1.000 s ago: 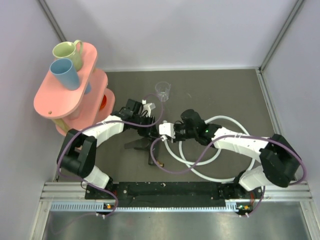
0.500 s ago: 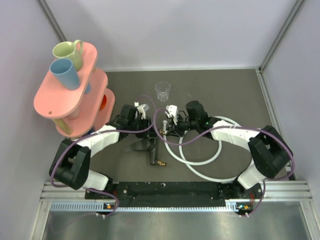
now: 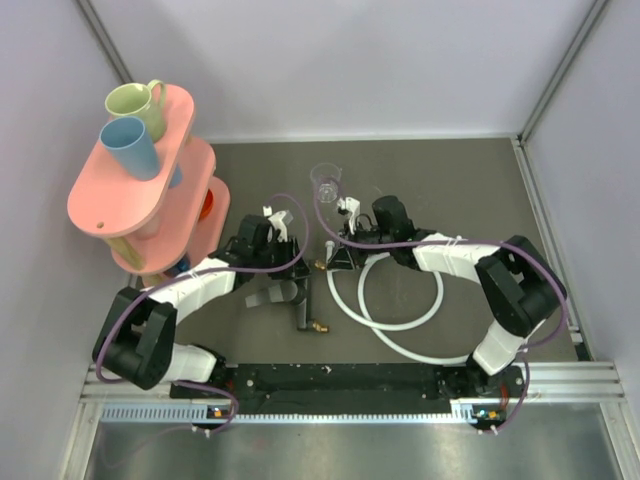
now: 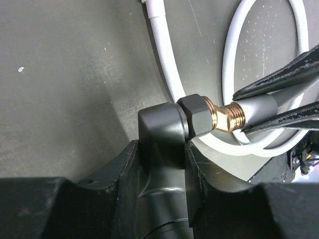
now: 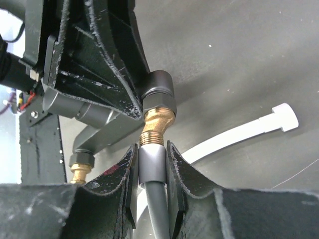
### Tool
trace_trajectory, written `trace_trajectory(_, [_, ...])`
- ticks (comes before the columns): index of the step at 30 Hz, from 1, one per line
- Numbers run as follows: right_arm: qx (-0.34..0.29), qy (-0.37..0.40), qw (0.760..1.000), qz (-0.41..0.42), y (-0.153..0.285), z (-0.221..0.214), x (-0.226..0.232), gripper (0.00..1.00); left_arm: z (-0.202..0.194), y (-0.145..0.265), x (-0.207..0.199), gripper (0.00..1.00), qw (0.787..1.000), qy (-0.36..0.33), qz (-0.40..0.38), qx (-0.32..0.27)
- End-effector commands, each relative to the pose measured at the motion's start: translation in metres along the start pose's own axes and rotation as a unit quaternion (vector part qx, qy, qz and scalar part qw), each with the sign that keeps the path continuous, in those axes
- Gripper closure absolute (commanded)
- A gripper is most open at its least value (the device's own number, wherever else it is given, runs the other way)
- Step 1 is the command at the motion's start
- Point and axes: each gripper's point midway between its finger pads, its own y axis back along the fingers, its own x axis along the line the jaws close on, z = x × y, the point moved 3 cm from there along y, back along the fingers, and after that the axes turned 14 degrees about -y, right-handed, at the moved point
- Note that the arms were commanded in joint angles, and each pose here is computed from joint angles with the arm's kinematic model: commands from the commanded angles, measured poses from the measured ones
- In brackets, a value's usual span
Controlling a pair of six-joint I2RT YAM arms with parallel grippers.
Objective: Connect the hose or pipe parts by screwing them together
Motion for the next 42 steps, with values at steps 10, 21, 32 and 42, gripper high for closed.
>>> trace_trajectory(10, [-0.048,-0.015,0.998,-0.037,0.009,0.034,0.005,0.61,0.049,0.013,-0.052,1.0,0.985,-0.065,-0.133,-0.088])
trace_trajectory(21, [-0.043,0.293,0.955,-0.026,0.051,0.059,0.034,0.33,0.048,0.021,-0.044,1.0,0.988,-0.061,-0.137,-0.022])
trace_trajectory(32, [0.007,0.541,0.841,0.012,0.063,0.02,0.059,0.31,0.044,0.019,-0.043,1.0,0.983,-0.046,-0.171,0.039])
trace_trajectory(42, [0.037,0.631,0.767,-0.109,0.04,0.018,0.038,0.39,0.042,0.013,-0.043,1.0,0.978,-0.035,-0.19,0.073])
